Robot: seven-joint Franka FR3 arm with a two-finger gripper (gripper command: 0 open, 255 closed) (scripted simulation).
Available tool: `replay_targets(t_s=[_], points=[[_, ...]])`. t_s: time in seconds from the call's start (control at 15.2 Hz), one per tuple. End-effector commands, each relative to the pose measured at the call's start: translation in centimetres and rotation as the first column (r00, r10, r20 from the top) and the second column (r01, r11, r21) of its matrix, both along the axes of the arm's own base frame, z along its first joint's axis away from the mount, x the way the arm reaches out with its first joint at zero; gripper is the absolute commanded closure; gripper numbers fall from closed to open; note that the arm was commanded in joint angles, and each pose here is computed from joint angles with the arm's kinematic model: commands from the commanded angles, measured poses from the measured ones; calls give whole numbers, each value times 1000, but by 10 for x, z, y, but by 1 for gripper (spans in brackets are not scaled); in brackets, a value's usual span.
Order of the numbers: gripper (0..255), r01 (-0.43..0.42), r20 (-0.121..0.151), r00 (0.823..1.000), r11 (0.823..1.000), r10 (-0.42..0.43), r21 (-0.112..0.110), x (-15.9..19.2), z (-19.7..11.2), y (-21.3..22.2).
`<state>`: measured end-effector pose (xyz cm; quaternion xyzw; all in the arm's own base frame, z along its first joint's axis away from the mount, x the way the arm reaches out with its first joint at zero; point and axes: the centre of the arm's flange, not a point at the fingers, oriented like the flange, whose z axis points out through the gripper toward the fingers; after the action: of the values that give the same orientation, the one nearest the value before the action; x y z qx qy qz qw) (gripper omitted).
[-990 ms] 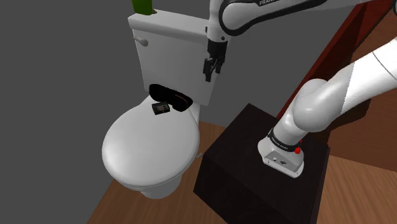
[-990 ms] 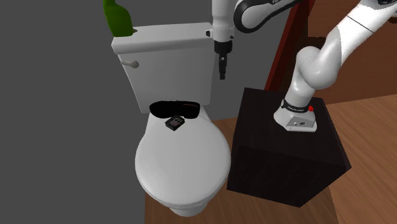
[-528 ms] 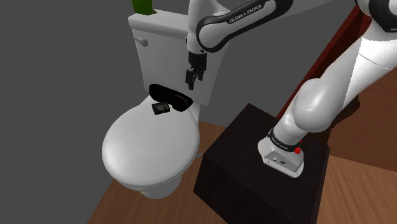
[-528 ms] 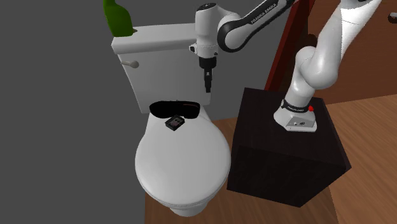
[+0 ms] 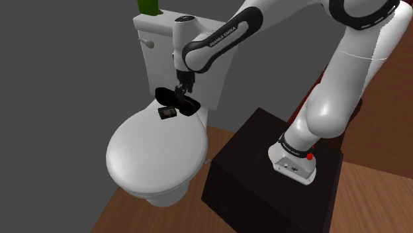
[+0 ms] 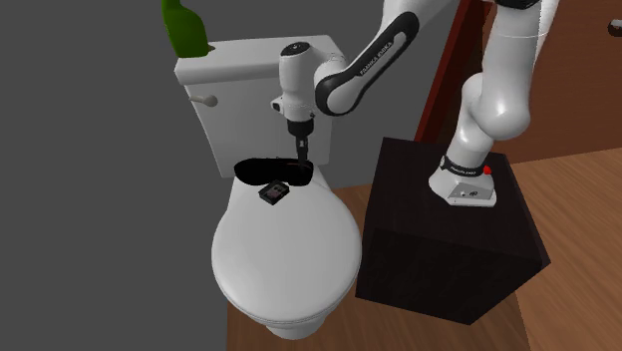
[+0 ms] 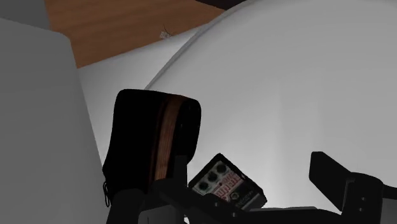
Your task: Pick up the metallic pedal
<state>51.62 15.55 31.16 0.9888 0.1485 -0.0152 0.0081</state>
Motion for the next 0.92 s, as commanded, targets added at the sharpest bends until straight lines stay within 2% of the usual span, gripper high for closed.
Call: replay_targets(t_s=[0.0, 0.59, 0.86], points=[[0, -26, 9, 1000, 1000, 26, -4, 16, -18, 17], [0, -137, 43, 989, 990, 138, -27, 78, -90, 85], [0, -142, 44, 989, 989, 143, -28, 80, -109, 88]])
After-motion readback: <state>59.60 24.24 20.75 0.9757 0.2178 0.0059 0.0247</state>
